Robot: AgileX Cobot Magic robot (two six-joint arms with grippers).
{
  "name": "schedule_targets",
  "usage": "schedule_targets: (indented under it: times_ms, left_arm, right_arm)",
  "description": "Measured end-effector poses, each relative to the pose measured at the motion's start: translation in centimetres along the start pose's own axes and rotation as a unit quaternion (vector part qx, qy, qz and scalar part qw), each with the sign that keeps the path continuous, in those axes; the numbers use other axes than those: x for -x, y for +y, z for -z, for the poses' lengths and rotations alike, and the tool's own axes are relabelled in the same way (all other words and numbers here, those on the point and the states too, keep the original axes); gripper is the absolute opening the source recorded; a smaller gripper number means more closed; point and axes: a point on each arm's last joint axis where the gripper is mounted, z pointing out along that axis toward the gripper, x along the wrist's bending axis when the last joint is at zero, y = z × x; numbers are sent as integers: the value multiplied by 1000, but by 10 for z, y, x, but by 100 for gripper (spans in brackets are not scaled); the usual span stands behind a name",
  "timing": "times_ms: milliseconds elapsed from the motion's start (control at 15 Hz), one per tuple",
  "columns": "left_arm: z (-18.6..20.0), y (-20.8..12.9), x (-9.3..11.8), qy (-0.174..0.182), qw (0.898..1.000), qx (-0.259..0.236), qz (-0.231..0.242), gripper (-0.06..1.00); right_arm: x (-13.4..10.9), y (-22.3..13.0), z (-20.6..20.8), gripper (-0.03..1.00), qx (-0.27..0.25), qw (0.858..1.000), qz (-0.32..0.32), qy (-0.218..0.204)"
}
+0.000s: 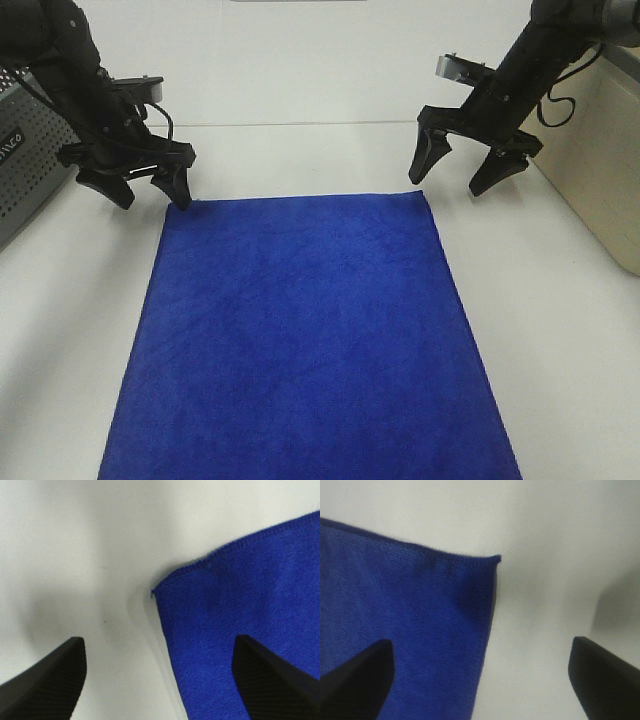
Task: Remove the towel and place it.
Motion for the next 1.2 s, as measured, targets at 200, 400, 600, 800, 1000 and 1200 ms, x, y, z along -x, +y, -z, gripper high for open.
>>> schedule_targets:
  times_ms: [200, 400, 600, 800, 1000, 1200]
  left_arm:
    - [-12, 0, -2, 0, 1000, 1, 4, 75]
    - [-20, 0, -3, -3, 1000, 4, 10, 75]
    - [-23, 2, -4, -5, 1000, 8, 11, 75]
    - [-23, 2, -3, -7, 1000, 10, 3, 75]
    - [-23, 4, 0, -26, 999, 20, 10, 75]
    - [-24, 4, 6, -40, 999, 24, 4, 75]
  right_arm:
    - [-1, 2, -9, 91, 3, 1000, 7, -11]
    - [3, 2, -24, 91, -7, 1000, 3, -11]
    - [5, 3, -27, 91, -8, 1000, 5, -9]
    - [4, 3, -27, 91, -8, 1000, 4, -8]
    - [2, 4, -28, 91, -3, 1000, -2, 7]
    - [-9, 4, -35, 91, -7, 1000, 6, 14]
